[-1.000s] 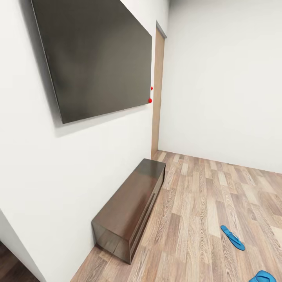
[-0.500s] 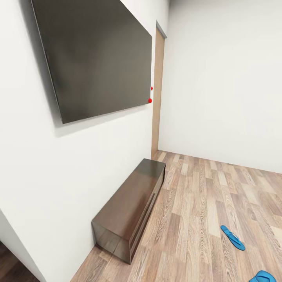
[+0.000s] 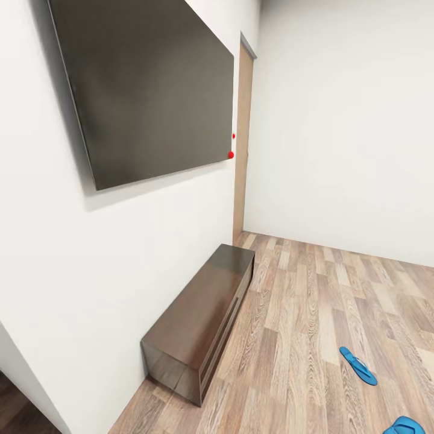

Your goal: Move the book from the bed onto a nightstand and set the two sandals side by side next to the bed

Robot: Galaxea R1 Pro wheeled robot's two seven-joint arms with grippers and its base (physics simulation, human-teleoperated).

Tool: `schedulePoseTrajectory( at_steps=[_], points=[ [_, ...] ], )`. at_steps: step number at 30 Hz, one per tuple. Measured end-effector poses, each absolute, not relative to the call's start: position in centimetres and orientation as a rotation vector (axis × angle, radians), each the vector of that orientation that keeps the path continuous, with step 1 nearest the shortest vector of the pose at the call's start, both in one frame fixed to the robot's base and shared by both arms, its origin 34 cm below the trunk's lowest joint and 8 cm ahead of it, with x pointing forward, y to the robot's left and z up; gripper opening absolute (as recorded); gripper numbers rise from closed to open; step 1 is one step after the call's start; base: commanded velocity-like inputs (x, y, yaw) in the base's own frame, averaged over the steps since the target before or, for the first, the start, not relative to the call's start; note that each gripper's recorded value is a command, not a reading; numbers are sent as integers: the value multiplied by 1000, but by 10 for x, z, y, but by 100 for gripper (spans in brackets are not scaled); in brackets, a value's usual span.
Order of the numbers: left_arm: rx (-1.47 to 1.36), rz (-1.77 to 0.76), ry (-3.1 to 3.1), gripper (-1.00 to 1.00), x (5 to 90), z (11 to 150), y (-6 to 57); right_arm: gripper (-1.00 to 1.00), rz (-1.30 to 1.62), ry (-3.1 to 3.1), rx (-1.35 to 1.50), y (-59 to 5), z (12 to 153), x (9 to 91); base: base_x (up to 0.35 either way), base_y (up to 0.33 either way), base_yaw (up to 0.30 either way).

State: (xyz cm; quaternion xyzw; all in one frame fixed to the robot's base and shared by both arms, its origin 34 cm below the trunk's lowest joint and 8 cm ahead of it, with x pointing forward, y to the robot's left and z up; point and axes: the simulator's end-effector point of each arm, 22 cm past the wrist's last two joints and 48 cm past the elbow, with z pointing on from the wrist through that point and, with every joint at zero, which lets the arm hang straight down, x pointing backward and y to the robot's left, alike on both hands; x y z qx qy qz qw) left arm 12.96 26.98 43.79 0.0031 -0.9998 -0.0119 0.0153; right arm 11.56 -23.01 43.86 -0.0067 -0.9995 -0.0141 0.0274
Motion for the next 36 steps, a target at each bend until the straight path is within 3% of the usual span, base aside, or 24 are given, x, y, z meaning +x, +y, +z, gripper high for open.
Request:
schedulePoseTrajectory(
  at_steps=[12, 20, 36],
  points=[
    [9, -30, -3113, 100, 130, 438, 268, 100, -51, -3086, -21, -227, 439, 116, 8, 0, 0],
    [-2, -25, -3135, 100, 136, 438, 268, 100, -51, -3090, -24, -227, 439, 117, 191, 0, -41],
    [-7, -26, -3205, 100, 151, 438, 268, 100, -48, -3088, -29, -228, 439, 117, 69, 0, -244]
  ],
)
